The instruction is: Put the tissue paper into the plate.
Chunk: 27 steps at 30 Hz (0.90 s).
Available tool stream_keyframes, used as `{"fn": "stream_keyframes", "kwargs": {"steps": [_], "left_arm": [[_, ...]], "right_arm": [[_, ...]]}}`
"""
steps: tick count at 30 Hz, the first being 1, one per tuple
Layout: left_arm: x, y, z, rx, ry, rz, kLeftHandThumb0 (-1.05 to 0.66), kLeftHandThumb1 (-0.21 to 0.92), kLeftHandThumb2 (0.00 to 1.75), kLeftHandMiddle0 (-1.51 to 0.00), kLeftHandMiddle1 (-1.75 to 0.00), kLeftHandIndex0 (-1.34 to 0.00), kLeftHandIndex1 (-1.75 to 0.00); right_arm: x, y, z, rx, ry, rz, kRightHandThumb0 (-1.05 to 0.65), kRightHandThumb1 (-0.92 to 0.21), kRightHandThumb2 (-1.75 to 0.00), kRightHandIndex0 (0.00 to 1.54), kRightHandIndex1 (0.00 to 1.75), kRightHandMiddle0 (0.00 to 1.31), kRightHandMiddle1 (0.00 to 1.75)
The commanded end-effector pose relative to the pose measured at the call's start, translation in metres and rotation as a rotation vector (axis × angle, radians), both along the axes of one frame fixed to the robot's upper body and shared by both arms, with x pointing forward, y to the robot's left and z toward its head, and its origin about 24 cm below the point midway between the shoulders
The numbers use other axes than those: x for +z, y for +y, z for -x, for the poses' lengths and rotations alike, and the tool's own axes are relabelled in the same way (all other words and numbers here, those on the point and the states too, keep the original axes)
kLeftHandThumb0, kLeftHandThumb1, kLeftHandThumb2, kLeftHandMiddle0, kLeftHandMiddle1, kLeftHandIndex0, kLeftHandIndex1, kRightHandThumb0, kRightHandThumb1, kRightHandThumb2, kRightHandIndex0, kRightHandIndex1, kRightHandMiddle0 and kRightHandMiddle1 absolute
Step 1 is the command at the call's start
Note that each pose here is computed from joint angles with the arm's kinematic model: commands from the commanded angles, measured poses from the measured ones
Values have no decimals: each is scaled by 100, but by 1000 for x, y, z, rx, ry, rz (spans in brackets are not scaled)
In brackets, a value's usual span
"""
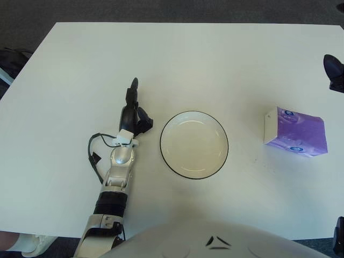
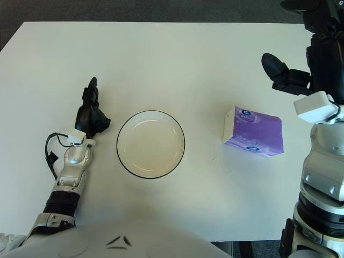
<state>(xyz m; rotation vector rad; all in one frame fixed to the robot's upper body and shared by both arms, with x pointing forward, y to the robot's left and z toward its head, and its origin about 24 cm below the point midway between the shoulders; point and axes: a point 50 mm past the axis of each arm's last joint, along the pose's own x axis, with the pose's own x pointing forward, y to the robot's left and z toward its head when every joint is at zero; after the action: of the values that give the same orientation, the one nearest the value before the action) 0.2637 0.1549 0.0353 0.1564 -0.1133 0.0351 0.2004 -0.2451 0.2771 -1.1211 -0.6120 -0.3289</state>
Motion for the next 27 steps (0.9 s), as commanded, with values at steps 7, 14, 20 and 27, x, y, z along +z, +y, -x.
{"fn": "stream_keyframes", "kwargs": {"steps": [7,14,20,27], "left_arm": [[-35,4,13,-5,154,0,-98,92,130,-7,0,0,-17],[-35,6,13,0,154,-4,-98,92,130,-6,0,0,-16],[-36,8,13,7,149,-17,-97,92,130,-7,-1,0,-16],[-35,9,13,4,137,-30,-97,92,130,-9,-1,0,-18]], "right_arm": [[2,3,1,-9,-17,13,-74,-92,-87,29,0,0,81],[2,5,1,-9,-17,13,-74,-92,-87,29,0,0,81],[-38,-1,12,-61,512,442,-85,-92,-69,18,0,0,52],[-60,-4,6,-36,789,784,-103,-92,-44,1,0,0,3]]}}
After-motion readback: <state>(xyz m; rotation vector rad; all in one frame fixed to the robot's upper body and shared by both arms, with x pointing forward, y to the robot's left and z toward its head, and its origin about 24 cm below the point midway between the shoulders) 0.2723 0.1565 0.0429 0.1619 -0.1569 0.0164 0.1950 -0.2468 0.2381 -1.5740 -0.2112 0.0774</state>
